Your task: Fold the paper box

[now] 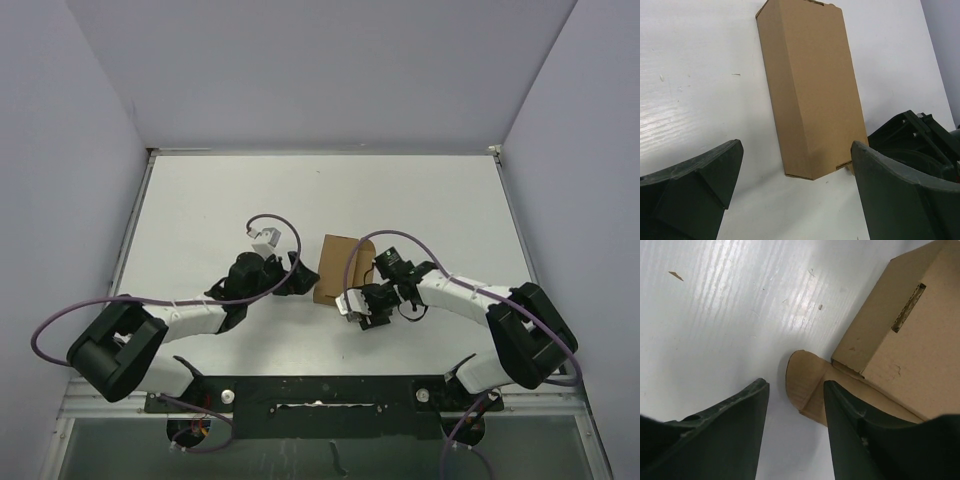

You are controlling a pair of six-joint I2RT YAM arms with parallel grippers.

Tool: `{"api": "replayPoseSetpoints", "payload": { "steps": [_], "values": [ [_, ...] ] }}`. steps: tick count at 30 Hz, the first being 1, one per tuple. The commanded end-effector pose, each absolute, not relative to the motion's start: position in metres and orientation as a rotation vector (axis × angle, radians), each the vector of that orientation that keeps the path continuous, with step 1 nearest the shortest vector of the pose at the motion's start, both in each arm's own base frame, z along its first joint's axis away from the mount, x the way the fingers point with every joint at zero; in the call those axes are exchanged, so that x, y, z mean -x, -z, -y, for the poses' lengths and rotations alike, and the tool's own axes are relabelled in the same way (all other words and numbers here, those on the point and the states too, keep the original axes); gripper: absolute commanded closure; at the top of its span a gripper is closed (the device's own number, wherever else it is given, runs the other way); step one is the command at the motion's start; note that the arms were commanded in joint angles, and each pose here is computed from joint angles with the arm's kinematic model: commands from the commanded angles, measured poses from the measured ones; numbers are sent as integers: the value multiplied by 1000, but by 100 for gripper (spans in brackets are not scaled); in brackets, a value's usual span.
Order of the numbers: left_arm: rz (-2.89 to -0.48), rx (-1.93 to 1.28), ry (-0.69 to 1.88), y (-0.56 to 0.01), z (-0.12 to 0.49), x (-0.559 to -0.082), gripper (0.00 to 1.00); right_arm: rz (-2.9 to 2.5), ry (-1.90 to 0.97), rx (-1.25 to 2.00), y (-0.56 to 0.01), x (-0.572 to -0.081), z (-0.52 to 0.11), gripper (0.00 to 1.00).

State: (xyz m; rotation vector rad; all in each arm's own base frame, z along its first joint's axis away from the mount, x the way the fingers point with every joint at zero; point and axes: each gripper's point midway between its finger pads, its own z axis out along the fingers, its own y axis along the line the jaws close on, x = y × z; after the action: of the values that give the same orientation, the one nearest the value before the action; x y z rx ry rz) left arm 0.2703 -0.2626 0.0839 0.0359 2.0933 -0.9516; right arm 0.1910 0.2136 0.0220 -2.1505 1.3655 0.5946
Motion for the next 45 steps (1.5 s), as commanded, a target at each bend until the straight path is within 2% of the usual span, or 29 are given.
{"api": "replayPoseSetpoints", "payload": {
  "steps": [1,14,29,45],
  "values": [
    [-2009,-18,968,-99,271,-284,12,-1345,-528,2100,-37,-211,-224,54],
    [-2007,-40,935,-88,284,-291,15,-1449,-573,2004,-47,-223,-224,80],
    [-2052,-58,927,-79,292,-296,31,-1550,-617,1926,-54,-230,-225,99],
    [-2128,-63,902,-62,293,-294,42,-1715,-638,1843,-52,-241,-222,100]
  ]
}}
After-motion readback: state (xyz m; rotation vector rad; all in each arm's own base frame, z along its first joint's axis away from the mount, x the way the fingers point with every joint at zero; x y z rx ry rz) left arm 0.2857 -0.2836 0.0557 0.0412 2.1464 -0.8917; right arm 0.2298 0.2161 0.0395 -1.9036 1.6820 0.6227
